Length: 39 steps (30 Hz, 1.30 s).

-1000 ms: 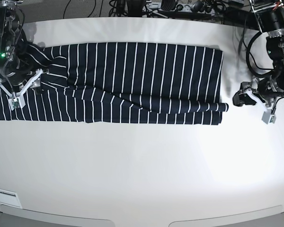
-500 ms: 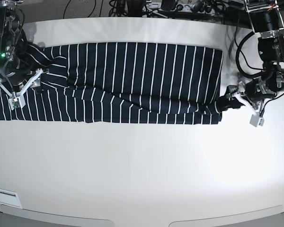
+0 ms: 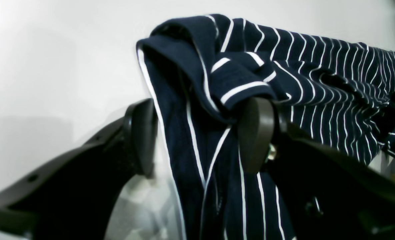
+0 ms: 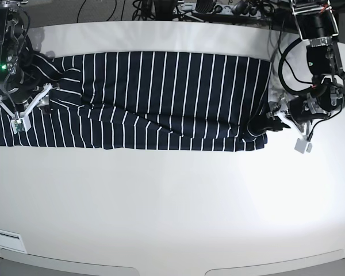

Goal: Fold the T-shirt properly
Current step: 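Lower the left gripper and grasp the shirt end beside it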

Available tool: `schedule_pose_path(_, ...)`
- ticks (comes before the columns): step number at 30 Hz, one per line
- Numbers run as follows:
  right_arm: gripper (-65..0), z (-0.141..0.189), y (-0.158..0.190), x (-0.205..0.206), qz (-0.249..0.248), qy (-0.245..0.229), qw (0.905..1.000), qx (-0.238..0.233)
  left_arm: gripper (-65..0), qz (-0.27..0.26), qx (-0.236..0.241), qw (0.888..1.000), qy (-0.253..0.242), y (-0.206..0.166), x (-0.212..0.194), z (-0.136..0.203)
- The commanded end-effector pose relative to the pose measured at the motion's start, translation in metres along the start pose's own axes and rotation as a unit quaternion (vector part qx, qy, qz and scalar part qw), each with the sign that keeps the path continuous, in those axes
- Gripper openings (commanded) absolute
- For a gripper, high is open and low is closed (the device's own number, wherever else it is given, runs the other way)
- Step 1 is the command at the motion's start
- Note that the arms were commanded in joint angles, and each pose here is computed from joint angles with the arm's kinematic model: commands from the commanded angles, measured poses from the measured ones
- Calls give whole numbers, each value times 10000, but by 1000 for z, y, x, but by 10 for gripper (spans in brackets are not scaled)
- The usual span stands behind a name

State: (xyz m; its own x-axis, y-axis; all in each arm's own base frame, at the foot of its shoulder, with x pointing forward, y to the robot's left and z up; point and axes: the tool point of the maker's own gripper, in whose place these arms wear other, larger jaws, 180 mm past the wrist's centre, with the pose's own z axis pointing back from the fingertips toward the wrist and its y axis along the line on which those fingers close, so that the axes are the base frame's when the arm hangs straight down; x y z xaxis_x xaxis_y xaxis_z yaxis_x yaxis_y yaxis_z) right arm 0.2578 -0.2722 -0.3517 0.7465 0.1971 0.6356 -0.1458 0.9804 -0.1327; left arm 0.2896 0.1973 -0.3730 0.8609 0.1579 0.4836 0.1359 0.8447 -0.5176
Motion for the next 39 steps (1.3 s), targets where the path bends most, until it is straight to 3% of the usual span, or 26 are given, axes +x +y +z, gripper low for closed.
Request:
schedule_pose_path(1,-286,5,-8,13,88,-190,9997,-99,-245,22,260,9989,383,12,-13,3)
schedule_pose_path(14,-286,5,-7,10,98,-153,9998,-81,-245,599,591,9945,-617,48,20,49)
schedule_pose_path(19,-286,5,-7,9,98,-149,9998,-87,-245,704,372,9940,-743,43,24,52)
schedule_pose_path(29,-286,6,-5,-3,146,-1,9999,-61,-245,427,-604,9937,-846,7,29,53)
schedule_pose_path(39,-286,7,-2,-12,173,96,9998,-18,-245,348,-681,9934,-851,4,29,54)
